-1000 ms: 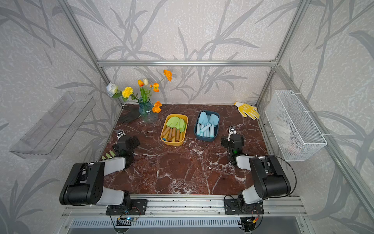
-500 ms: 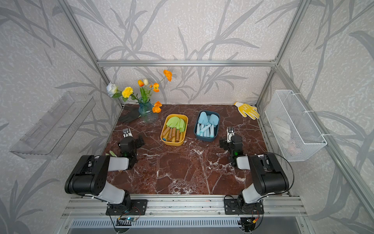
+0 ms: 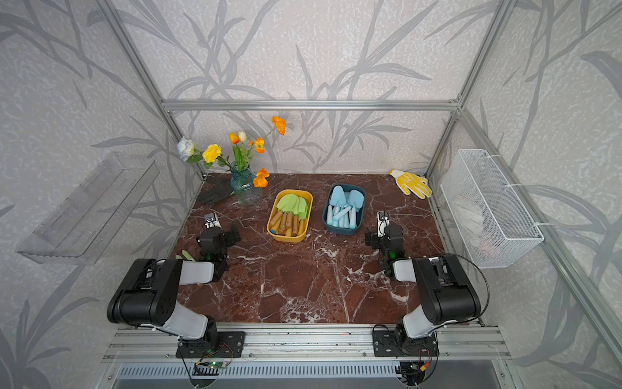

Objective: Sort the small shovels by color and place them into the storage box
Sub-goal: Reset both arms

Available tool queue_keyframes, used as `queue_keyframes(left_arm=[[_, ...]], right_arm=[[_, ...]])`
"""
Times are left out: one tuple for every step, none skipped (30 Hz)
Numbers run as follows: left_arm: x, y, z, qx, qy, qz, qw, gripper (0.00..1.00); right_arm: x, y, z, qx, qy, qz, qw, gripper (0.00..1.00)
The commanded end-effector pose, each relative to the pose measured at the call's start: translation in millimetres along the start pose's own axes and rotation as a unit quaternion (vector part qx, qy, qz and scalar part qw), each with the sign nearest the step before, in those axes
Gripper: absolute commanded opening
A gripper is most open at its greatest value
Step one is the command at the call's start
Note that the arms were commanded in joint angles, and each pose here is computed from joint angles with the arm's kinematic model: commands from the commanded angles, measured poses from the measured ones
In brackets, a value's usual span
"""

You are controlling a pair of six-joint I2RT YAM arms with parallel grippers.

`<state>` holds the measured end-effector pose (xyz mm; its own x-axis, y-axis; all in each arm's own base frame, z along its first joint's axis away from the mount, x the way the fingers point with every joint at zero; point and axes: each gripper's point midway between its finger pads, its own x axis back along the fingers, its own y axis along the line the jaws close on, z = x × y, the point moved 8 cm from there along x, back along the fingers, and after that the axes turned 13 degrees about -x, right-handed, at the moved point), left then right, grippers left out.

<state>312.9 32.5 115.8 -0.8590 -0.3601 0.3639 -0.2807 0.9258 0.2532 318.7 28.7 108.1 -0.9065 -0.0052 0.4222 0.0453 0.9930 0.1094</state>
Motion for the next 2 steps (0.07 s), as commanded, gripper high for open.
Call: queue_keyframes(left_arm=[[-0.3, 0.3, -7.9, -0.002, -0.009, 0.001, 1.000, 1.00], [0.3, 0.0, -8.5, -0.003, -0.011, -0.001, 1.000, 1.00]], right_arm=[[0.4, 1.6, -12.8, 0.001, -0.019, -0.006, 1.000, 0.99], [0.5, 1.7, -12.6, 0.001, -0.019, -0.007, 1.000, 0.99]])
